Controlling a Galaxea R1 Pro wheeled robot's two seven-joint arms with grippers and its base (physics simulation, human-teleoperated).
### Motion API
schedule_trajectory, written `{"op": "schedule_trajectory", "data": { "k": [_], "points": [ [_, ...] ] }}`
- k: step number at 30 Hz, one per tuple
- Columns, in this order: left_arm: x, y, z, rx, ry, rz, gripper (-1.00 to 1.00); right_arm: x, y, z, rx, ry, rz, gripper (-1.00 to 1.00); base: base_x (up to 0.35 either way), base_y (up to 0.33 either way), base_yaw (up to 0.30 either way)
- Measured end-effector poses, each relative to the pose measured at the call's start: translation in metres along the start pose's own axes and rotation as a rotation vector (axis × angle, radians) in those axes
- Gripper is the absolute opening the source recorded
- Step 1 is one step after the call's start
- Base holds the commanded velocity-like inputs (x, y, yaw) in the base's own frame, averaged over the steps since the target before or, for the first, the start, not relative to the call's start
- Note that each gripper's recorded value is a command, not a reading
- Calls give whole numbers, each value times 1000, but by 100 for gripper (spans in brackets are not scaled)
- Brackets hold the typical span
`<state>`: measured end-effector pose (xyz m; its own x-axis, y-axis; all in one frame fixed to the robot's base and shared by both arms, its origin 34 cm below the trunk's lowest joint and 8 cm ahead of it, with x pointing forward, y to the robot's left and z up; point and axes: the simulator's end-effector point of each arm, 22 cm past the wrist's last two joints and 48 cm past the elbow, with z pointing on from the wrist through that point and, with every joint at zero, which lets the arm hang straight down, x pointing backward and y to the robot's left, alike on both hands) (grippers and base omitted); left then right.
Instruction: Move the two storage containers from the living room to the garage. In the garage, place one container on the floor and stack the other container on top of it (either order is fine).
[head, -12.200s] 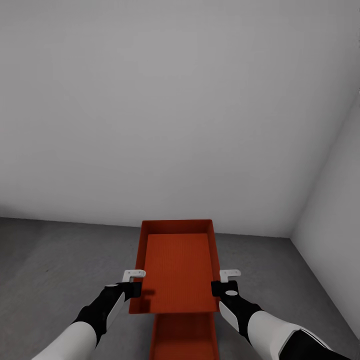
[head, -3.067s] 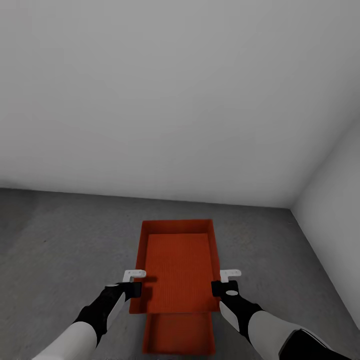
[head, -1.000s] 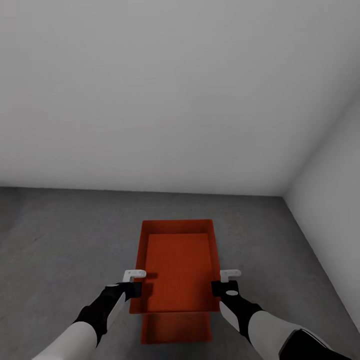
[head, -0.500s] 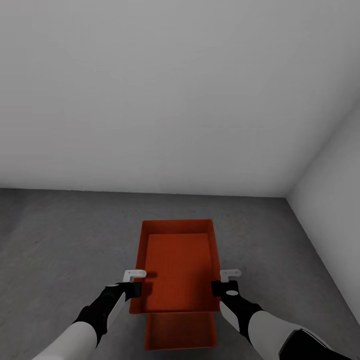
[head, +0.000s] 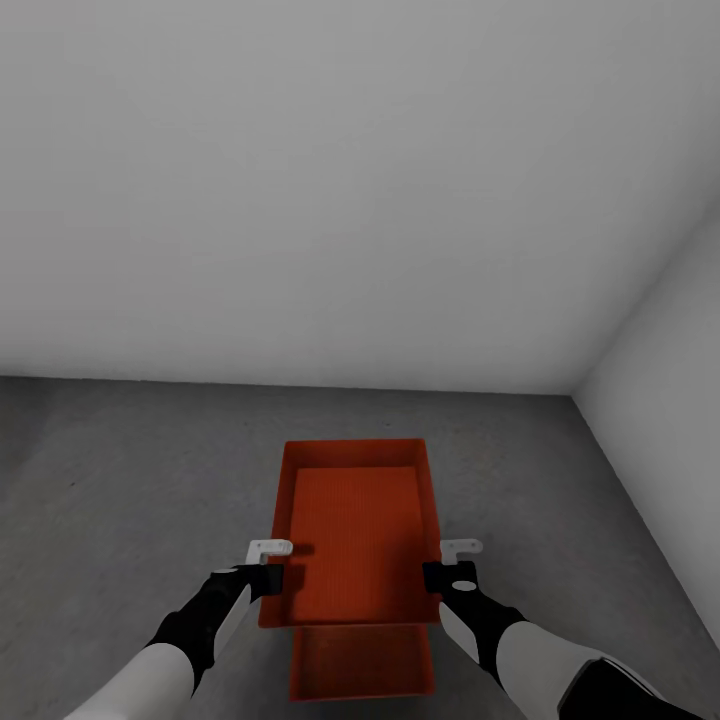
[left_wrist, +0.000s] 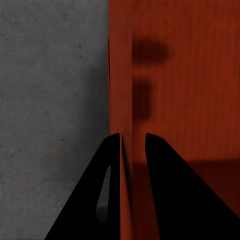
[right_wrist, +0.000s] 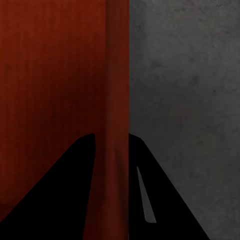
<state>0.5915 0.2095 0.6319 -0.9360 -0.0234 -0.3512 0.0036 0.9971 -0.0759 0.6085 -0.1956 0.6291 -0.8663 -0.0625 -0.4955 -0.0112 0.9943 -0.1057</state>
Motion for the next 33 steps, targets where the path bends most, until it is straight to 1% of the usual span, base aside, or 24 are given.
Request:
{"op": "schedule_trajectory", "data": {
  "k": [9, 33],
  "points": [
    [1, 0, 1, 0, 2, 0, -100, 1, 0, 0, 0, 2, 0, -100, 0, 0, 16],
    [17, 1, 11, -1, 36, -3, -100, 19, 2, 8, -2, 36, -3, -100, 0, 0, 77]
  ]
}}
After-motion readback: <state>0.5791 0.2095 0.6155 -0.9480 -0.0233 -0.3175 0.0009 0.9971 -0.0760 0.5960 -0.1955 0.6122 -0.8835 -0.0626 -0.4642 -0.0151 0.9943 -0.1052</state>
